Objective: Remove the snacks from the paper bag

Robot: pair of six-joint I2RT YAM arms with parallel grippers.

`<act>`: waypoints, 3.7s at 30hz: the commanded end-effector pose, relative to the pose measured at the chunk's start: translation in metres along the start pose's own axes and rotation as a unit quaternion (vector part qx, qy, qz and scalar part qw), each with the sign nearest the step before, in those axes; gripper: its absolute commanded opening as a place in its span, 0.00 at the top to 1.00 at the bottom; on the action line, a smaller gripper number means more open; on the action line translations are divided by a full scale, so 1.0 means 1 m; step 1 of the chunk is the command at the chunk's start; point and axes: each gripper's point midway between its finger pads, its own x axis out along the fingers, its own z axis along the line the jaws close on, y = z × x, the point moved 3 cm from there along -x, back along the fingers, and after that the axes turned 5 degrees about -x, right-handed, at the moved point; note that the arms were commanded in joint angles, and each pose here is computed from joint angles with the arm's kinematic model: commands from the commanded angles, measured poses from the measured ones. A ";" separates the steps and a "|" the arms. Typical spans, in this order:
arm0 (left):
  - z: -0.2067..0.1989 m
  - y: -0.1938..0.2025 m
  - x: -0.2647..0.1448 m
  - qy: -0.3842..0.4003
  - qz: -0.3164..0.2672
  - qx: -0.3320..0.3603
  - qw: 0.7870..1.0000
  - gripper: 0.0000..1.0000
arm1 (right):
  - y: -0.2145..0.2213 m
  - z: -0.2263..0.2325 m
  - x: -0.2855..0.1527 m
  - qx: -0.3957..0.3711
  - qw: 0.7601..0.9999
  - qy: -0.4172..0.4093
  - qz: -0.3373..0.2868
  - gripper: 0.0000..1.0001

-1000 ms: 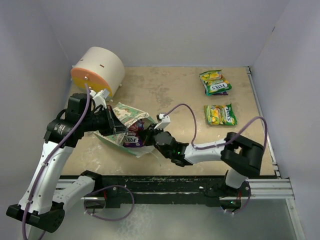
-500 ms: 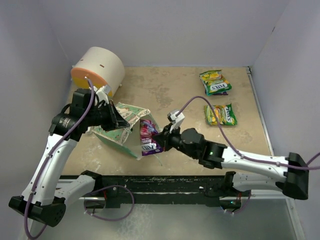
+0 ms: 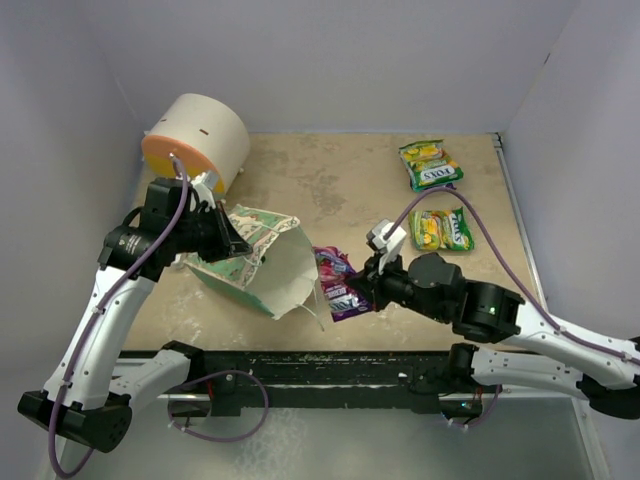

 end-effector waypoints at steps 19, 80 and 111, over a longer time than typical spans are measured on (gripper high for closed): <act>-0.008 -0.013 -0.019 -0.002 -0.042 0.039 0.998 1.00 | -0.019 -0.256 -0.024 0.328 0.770 0.503 -0.216 1.00; -0.005 0.002 -0.023 0.009 -0.017 0.052 0.998 1.00 | 0.110 -0.237 -0.020 0.324 0.873 0.357 -0.073 0.36; -0.039 -0.002 -0.047 0.110 -0.072 0.057 0.990 1.00 | -0.016 0.053 0.187 -0.251 0.946 -0.053 -0.201 0.73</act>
